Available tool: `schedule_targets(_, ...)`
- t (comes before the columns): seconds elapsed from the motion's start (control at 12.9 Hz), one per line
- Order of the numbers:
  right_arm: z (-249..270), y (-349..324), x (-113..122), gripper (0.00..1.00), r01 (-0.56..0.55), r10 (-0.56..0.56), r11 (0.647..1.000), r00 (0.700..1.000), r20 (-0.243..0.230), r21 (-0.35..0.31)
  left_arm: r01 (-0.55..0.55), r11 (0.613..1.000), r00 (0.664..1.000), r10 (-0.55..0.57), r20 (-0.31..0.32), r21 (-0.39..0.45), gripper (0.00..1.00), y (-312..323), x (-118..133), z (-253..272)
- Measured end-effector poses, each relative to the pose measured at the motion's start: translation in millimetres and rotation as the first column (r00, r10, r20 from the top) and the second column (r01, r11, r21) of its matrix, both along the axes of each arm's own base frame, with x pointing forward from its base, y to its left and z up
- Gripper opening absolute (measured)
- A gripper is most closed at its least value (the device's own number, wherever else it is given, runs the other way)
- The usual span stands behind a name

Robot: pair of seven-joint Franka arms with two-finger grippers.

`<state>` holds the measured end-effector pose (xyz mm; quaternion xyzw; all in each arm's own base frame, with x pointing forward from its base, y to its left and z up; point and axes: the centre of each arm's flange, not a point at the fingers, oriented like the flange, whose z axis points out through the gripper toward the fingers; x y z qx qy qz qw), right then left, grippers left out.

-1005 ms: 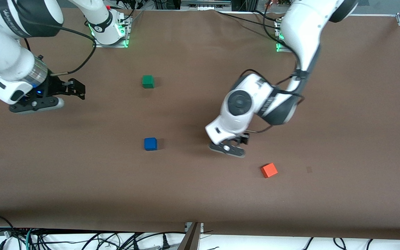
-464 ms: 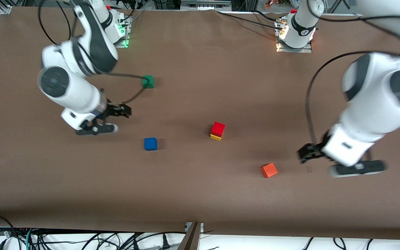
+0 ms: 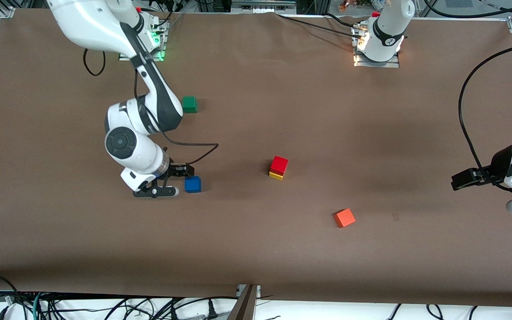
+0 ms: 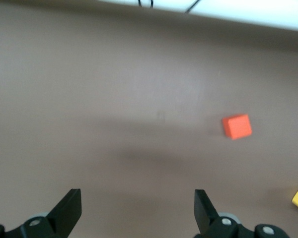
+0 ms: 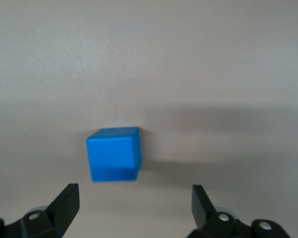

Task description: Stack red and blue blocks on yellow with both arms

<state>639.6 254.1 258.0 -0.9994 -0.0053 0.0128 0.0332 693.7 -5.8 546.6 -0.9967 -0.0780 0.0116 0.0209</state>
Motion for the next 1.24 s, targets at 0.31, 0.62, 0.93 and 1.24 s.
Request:
schedule_targets(0.31, -32.0, 22.0, 5.5, 1.0, 0.057, -0.057, 0.998, 0.998, -0.004, 0.014, 0.015, 1.0, 1.0, -0.016, -0.022, -0.006, 1.0, -10.3, -6.7, 6.2)
schedule_targets(0.62, -55.0, 32.1, 5.9, 0.85, 0.057, -0.057, 0.998, 0.998, 0.022, 0.022, 0.025, 0.999, 0.997, -0.028, -0.073, -0.033, 1.0, -24.1, -45.4, 42.5)
schedule_targets(0.93, -57.1, 32.2, 7.5, 0.56, 0.057, -0.058, 0.998, 0.998, 0.024, 0.022, 0.021, 0.999, 0.998, -0.023, -0.057, -0.031, 1.0, -29.6, -77.0, 38.2)
schedule_targets(1.24, -14.4, 56.4, 9.8, 0.56, 0.066, -0.066, 0.998, 0.996, -0.052, 0.009, -0.001, 1.0, 0.998, -0.001, -0.067, -0.022, 1.0, -7.0, -85.6, 29.5)
